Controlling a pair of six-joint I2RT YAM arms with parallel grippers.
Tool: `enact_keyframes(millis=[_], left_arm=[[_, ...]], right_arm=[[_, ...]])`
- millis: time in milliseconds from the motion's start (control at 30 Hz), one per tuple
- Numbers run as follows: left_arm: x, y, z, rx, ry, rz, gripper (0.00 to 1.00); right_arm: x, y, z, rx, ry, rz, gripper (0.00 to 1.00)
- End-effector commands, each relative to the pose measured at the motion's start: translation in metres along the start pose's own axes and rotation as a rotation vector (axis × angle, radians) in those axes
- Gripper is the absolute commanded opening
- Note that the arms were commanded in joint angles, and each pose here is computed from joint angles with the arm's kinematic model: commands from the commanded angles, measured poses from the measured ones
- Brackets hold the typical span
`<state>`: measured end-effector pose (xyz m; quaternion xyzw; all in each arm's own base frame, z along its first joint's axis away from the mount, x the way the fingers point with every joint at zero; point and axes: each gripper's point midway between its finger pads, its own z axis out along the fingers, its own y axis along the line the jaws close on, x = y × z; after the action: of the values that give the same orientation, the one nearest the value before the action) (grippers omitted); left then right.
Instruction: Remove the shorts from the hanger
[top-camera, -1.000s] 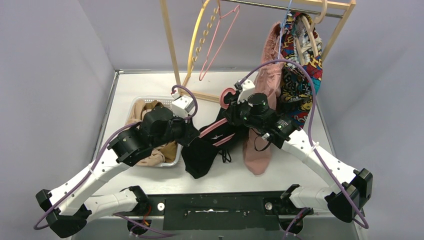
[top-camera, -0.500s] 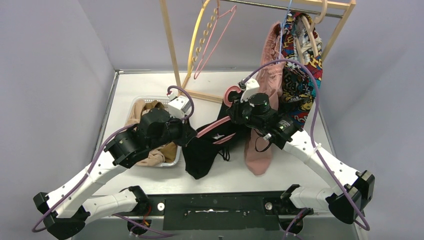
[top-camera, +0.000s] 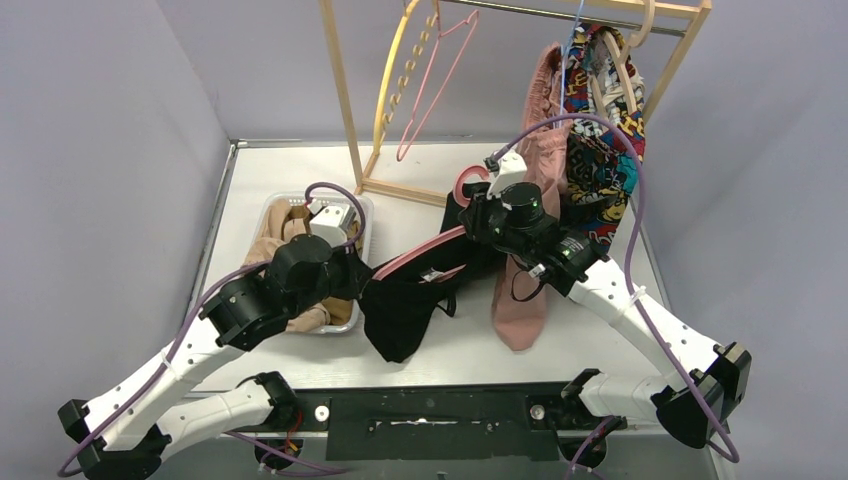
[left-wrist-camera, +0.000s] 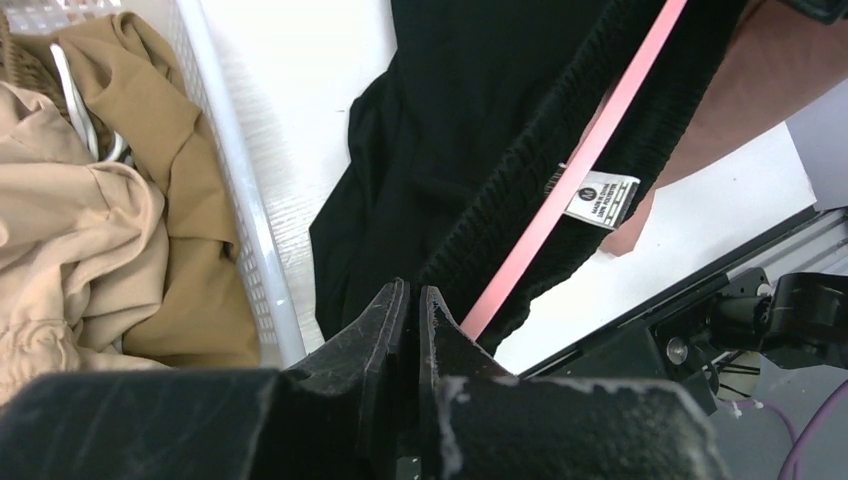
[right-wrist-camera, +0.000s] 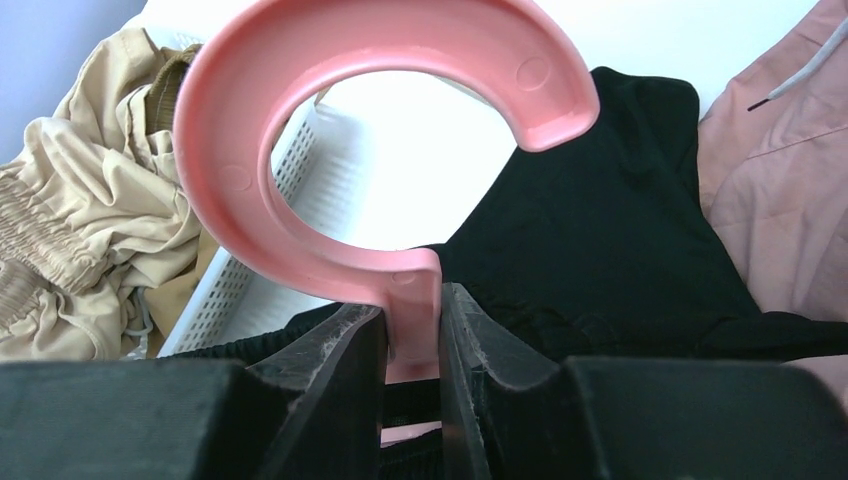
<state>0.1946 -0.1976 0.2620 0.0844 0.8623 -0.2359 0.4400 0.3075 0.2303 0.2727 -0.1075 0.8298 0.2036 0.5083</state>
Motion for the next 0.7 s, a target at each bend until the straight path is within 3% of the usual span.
enact_keyframes(millis=[0, 267, 467, 667], left_arm=[[0.02, 0.006, 0.0, -0.011, 0.048, -0.029, 0.0], [0.014, 0.003, -0.003, 0.017, 0.003, -0.062, 0.0], [-0.013, -0.003, -0.015, 0.037, -0.081, -0.08, 0.38], [-0.018, 0.013, -0.026, -0.034, -0.123, -0.102, 0.45]], right_arm=[[-0.071, -0.003, -0.017, 0.027, -0.235, 0.129, 0.0], [-0.064, -0.008, -0.011, 0.037, -0.22, 0.198, 0.0], [-0.057, -0.005, -0.003, 0.025, -0.179, 0.189, 0.0], [-0.047, 0.002, 0.002, -0.009, -0.132, 0.144, 0.01]])
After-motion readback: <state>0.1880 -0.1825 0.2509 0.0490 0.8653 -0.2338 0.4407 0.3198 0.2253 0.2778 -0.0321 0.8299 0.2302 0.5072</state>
